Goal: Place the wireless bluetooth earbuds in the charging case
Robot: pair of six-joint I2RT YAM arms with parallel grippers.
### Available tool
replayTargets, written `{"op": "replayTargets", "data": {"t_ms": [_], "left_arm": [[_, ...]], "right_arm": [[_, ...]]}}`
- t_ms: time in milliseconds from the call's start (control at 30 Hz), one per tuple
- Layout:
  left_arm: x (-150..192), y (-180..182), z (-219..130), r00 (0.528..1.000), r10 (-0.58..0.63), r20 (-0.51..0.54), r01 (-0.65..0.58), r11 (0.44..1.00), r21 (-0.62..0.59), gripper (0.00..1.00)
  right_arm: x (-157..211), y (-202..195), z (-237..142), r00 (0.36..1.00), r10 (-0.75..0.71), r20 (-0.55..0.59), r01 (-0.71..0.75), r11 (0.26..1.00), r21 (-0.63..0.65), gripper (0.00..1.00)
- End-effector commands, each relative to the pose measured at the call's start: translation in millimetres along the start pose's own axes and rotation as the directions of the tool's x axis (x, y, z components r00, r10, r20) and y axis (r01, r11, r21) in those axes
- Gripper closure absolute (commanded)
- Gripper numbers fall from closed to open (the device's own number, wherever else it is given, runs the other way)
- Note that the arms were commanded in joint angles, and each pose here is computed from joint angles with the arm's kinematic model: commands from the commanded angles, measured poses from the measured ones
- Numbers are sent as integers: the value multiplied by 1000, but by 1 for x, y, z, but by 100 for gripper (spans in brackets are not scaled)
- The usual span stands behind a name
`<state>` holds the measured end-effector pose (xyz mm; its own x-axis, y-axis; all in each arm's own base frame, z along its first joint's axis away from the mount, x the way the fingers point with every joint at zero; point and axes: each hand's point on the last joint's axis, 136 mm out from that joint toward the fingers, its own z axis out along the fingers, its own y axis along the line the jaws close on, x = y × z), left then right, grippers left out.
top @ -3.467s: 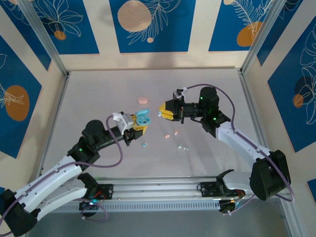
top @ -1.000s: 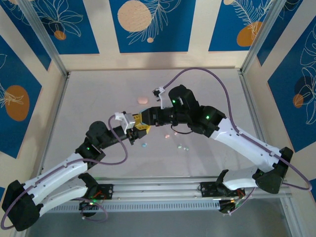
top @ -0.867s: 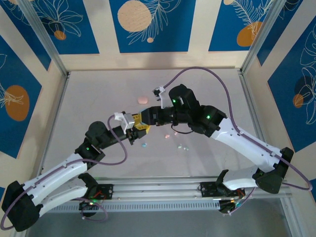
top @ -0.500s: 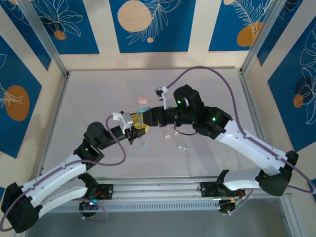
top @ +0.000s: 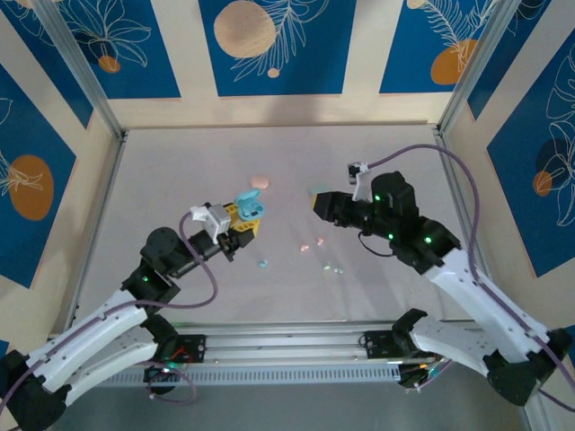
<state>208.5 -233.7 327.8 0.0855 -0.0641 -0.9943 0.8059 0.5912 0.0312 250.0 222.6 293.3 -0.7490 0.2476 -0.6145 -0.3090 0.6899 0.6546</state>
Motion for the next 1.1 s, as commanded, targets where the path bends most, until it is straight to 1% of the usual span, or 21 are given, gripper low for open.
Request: {"op": "replayTargets", "data": {"t_ms": [0,33,133,233,300,400,533,667,867,1000,1067], "left_arm": [[-37,5,-11,996,45,71,-41,998,-46,73],[-42,5,-14,996,49,79,-46,998,-49,73],[-55,4,-20,993,56,101,-51,997,-52,73],[-66,3,-24,990,60,126,-54,997,-50,73],[-70,1,-25,990,59,131,-54,998,-43,73],[-72,-1,-27,990,49,134,-45,998,-34,73],[-74,-1,-32,989,46,140,-41,998,-37,73],[-74,-1,-34,989,50,137,-45,998,-40,73],[-73,-2,-32,990,49,132,-45,998,-32,73],[-72,-2,-31,990,44,131,-41,999,-28,73],[-71,-2,-30,991,44,130,-40,999,-28,73]], "right_arm": [[47,-45,35,969,120,-217,-100,990,100,57],[59,-51,50,951,123,-283,-97,990,105,57],[84,-53,83,896,101,-433,-72,994,82,57],[110,-58,119,830,57,-556,-14,996,83,56],[122,-55,142,782,21,-623,25,998,65,56],[145,-55,177,703,-24,-711,107,992,72,56],[167,-52,209,638,-73,-767,189,980,63,56],[180,-53,227,595,-111,-796,254,966,55,56],[198,-57,231,533,-126,-836,287,957,38,56],[207,-60,226,508,-119,-853,297,954,44,57],[214,-58,220,486,-121,-866,285,958,26,59]]}}
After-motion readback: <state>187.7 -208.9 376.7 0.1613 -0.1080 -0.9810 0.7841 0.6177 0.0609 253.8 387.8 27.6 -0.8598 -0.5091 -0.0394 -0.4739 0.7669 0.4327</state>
